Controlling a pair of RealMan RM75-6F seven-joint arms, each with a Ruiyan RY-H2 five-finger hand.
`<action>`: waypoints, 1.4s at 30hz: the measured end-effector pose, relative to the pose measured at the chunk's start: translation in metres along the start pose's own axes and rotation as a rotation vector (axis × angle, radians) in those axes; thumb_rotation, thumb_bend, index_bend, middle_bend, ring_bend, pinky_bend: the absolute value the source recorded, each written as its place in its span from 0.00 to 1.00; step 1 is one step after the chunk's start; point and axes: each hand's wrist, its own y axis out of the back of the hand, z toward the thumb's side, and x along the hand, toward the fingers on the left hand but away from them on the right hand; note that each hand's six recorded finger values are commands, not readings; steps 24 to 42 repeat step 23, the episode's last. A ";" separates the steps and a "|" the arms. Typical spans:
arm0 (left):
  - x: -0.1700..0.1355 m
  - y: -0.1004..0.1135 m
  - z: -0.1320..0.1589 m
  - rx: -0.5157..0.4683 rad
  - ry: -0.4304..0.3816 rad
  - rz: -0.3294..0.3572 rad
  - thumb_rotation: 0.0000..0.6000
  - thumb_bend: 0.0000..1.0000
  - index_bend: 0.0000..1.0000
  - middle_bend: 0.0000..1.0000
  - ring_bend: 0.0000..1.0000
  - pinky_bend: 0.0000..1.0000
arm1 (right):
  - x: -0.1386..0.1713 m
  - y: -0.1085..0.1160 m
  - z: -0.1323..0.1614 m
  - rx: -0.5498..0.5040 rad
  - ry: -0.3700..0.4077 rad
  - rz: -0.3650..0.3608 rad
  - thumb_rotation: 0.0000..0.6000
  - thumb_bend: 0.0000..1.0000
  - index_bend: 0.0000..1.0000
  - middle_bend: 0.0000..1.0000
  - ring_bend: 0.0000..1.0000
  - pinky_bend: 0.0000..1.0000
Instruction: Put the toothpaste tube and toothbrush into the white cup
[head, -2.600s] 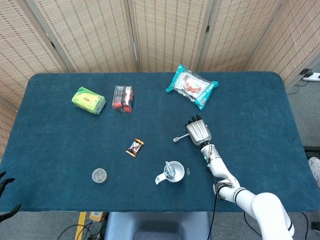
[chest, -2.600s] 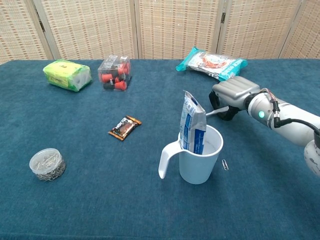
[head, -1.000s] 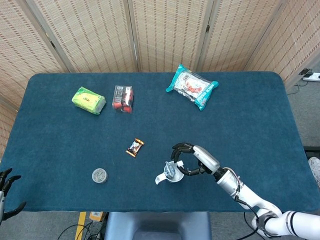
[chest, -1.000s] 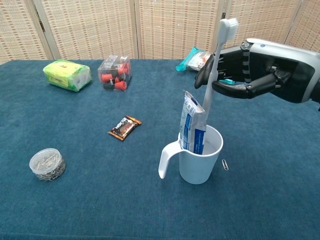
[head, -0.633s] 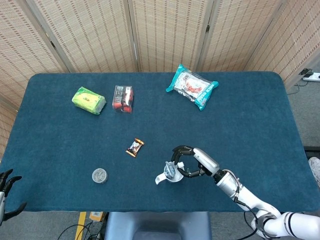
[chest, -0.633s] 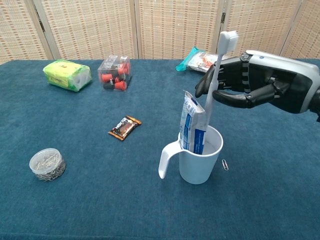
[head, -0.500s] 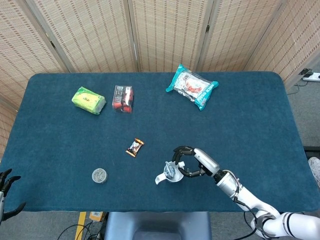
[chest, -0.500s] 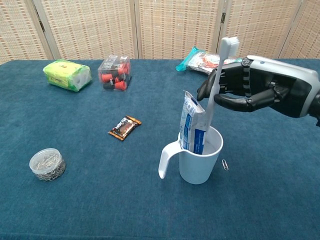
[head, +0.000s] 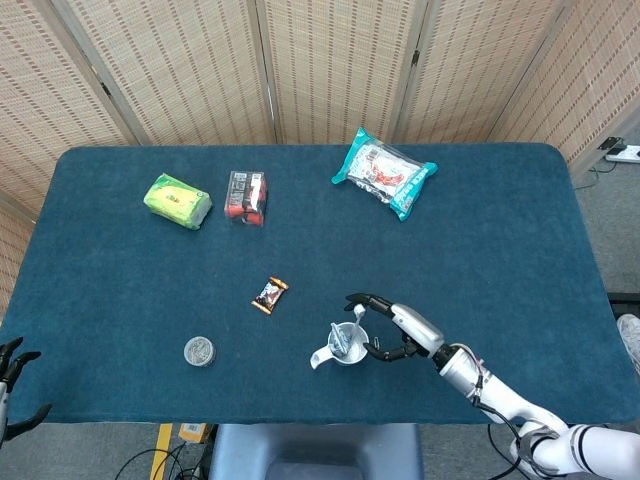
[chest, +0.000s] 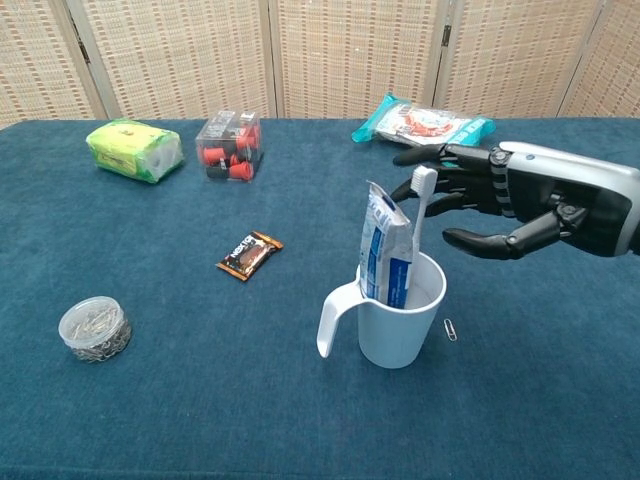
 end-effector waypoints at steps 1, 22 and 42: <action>0.001 0.000 0.001 -0.002 -0.003 0.003 1.00 0.25 0.26 0.10 0.10 0.15 | 0.002 0.002 0.001 0.013 0.002 -0.005 1.00 0.33 0.04 0.16 0.06 0.12; 0.024 -0.002 0.038 -0.050 -0.112 0.064 1.00 0.25 0.25 0.10 0.10 0.15 | 0.171 0.096 -0.008 0.645 -0.327 -0.570 1.00 0.39 0.14 0.23 0.06 0.12; 0.025 -0.002 0.040 -0.053 -0.118 0.066 1.00 0.25 0.25 0.10 0.10 0.15 | 0.182 0.098 -0.009 0.648 -0.350 -0.592 1.00 0.39 0.14 0.23 0.06 0.12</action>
